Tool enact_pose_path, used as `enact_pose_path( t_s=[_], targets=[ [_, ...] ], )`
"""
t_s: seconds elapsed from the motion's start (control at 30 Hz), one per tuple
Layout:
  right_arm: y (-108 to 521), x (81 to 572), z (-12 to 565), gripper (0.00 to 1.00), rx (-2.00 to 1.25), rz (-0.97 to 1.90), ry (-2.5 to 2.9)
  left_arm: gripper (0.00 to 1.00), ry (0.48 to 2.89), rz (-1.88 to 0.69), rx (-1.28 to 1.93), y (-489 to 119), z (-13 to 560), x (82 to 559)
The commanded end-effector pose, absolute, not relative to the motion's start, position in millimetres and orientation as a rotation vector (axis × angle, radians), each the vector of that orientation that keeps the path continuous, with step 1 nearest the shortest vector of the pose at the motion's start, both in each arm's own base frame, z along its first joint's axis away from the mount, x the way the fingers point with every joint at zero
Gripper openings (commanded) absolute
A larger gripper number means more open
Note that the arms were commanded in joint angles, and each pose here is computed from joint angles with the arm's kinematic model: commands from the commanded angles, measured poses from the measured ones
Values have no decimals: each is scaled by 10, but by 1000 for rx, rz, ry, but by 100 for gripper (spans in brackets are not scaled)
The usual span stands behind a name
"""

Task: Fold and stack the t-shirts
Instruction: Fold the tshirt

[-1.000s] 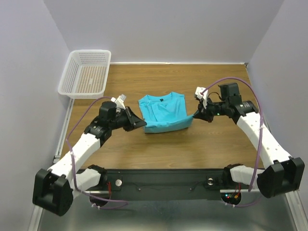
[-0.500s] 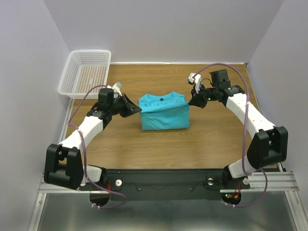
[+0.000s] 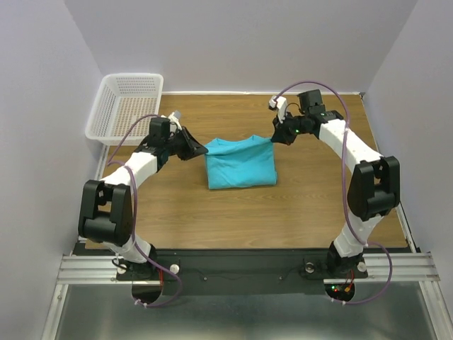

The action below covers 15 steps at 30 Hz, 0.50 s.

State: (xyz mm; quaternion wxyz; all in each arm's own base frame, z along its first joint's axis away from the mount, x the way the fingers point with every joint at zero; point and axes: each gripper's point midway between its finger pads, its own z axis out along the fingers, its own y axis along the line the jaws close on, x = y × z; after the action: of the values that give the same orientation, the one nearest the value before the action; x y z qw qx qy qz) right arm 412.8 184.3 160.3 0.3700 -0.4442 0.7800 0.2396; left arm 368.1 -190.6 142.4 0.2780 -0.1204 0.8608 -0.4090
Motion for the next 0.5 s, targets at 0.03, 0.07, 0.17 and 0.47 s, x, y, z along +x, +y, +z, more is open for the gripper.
enact_pose_path(
  t_s=[0.03, 0.07, 0.17, 0.47],
  targets=[
    [1875, 4415, 1822, 1, -1101, 554, 1938, 0, 2191, -1084, -242, -1869, 1735, 3987],
    [1883, 4438, 1780, 1, -1100, 554, 1946, 0, 2190, -1088, -240, -1873, 1747, 4008],
    [1886, 4510, 1742, 1, -1087, 547, 1955, 0, 2203, -1083, -241, -1870, 1675, 4067],
    [1858, 4629, 1525, 1, -1064, 522, 2002, 0, 2248, -1081, -236, -1895, 1442, 4278]
  ],
)
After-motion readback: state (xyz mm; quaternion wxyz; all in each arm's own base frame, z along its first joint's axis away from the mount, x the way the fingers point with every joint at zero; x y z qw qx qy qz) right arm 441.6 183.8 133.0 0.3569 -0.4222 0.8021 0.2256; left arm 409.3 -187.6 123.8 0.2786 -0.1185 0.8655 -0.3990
